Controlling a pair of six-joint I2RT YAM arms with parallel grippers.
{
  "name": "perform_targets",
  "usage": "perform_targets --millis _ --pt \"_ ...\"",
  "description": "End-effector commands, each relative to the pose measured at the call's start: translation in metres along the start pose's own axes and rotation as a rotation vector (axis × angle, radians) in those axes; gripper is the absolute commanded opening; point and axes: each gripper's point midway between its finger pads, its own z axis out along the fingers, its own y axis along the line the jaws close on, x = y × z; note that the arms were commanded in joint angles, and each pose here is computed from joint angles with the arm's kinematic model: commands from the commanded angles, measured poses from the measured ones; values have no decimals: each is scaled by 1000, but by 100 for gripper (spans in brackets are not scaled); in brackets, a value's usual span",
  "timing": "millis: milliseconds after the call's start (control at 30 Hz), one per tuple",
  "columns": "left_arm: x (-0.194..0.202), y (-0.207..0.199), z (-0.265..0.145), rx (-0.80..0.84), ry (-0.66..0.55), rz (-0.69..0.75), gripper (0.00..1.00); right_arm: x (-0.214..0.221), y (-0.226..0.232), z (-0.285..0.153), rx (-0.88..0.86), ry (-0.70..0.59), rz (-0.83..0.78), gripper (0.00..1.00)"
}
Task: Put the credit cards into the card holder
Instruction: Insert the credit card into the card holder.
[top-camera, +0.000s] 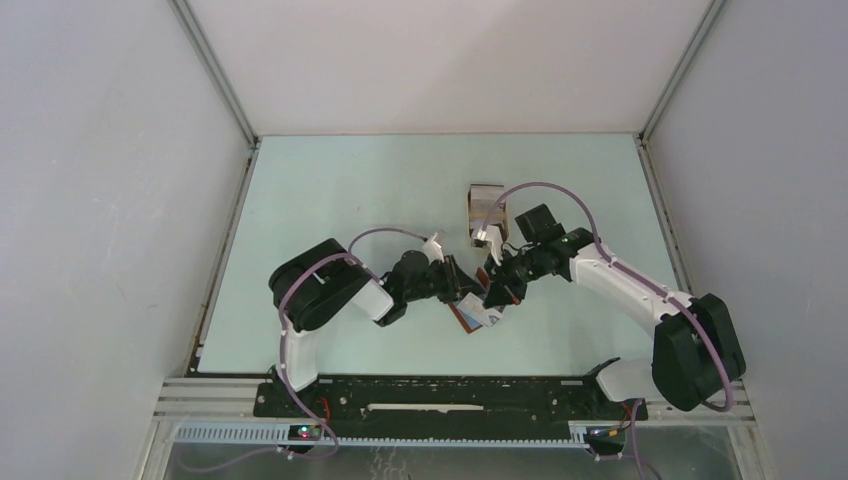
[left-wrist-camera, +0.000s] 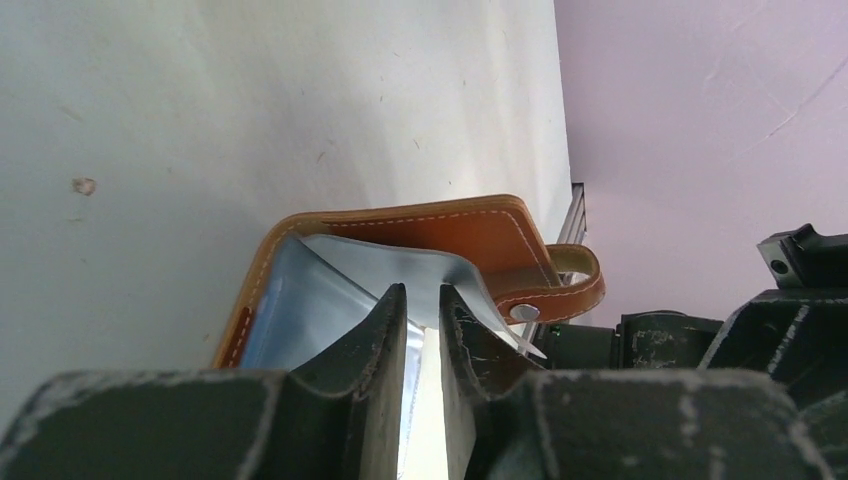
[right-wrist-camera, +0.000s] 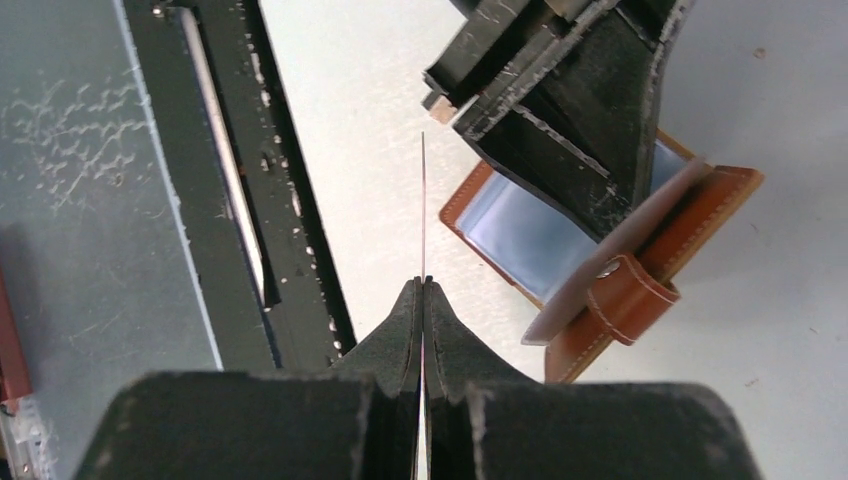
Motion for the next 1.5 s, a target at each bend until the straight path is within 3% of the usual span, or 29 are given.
perform_targets --millis 0,733,1167,1467 --pt "-9 -6 2 54 -19 -41 23 -1 -18 3 83 10 15 0" --pt "-13 30 -5 -88 -60 -33 24 11 -82 -17 362 13 154 0" --pt "-7 39 -20 -123 -60 34 24 11 -87 -13 378 21 151 0" --pt "-11 23 -39 -79 -108 108 31 12 -86 -9 358 23 155 0"
